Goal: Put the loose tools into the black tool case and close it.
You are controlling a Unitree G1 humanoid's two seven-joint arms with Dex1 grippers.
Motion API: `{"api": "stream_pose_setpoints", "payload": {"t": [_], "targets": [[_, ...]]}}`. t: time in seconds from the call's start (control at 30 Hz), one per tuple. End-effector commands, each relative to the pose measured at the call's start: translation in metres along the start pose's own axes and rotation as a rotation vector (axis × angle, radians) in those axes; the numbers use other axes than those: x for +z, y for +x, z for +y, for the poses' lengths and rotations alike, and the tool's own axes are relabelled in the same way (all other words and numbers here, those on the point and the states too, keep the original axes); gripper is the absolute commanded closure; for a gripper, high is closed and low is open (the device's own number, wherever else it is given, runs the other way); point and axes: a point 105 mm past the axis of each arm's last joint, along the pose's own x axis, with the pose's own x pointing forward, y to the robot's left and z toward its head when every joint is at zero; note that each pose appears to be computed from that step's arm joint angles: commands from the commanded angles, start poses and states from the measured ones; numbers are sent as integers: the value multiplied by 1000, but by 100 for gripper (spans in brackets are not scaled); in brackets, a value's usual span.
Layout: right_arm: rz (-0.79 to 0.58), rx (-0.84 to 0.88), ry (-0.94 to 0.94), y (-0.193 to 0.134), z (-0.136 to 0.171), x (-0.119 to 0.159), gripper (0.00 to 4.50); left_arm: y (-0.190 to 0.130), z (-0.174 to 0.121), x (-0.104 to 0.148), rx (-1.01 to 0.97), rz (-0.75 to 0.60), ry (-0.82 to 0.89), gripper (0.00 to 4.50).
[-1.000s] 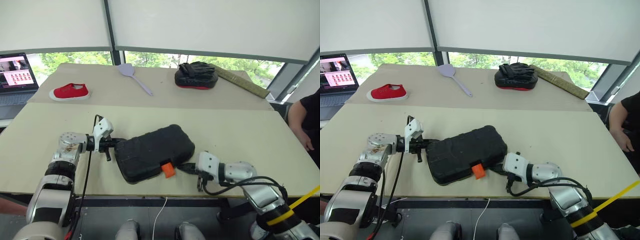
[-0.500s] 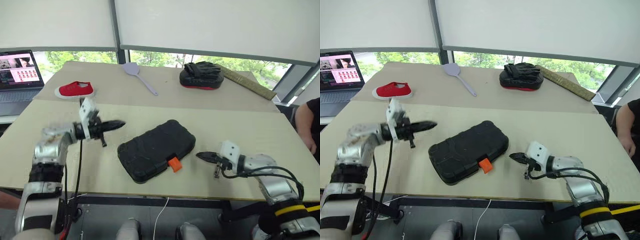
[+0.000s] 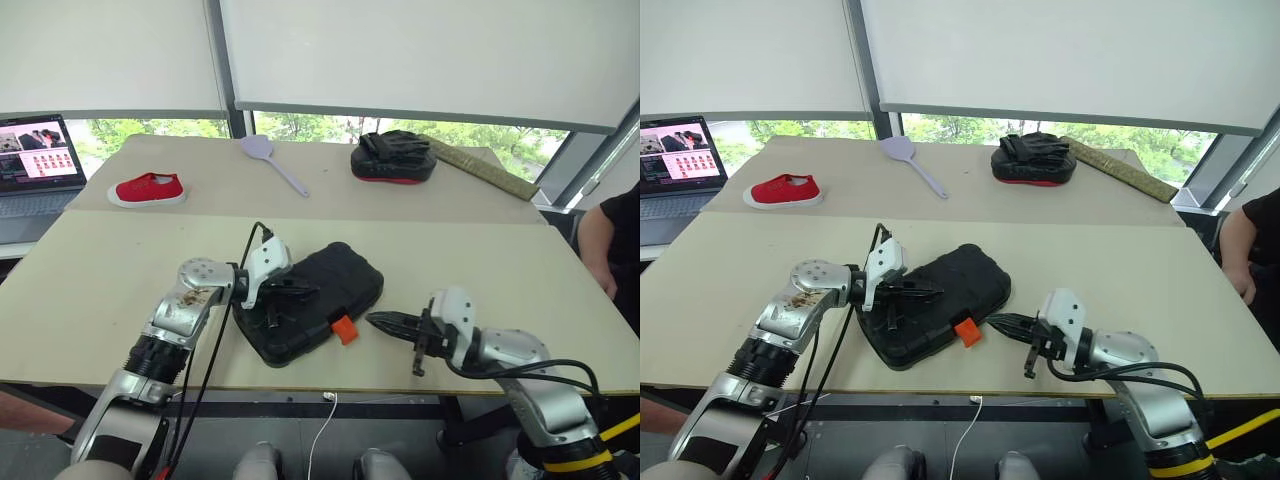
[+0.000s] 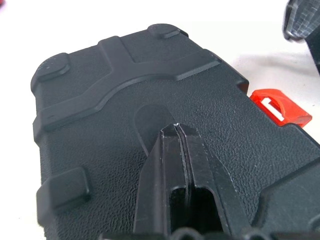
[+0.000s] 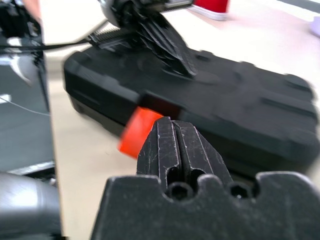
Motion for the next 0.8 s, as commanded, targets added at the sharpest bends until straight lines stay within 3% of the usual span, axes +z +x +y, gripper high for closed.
{"api": "stream_pose_setpoints", "payload": {"t": [0.03, 0.27, 0.63, 0.8], "targets": [[34, 21, -27, 12, 2, -6, 445, 6, -20, -50, -66, 153, -101, 450], [95, -66, -23, 25, -15, -29, 445, 4, -18, -49, -49, 140, -110, 450], [-18, -10, 41, 48, -7, -11, 445, 4, -15, -49, -34, 142, -117, 450], [110, -16, 32, 32, -7, -26, 445, 7, -13, -48, -29, 137, -119, 450]]}}
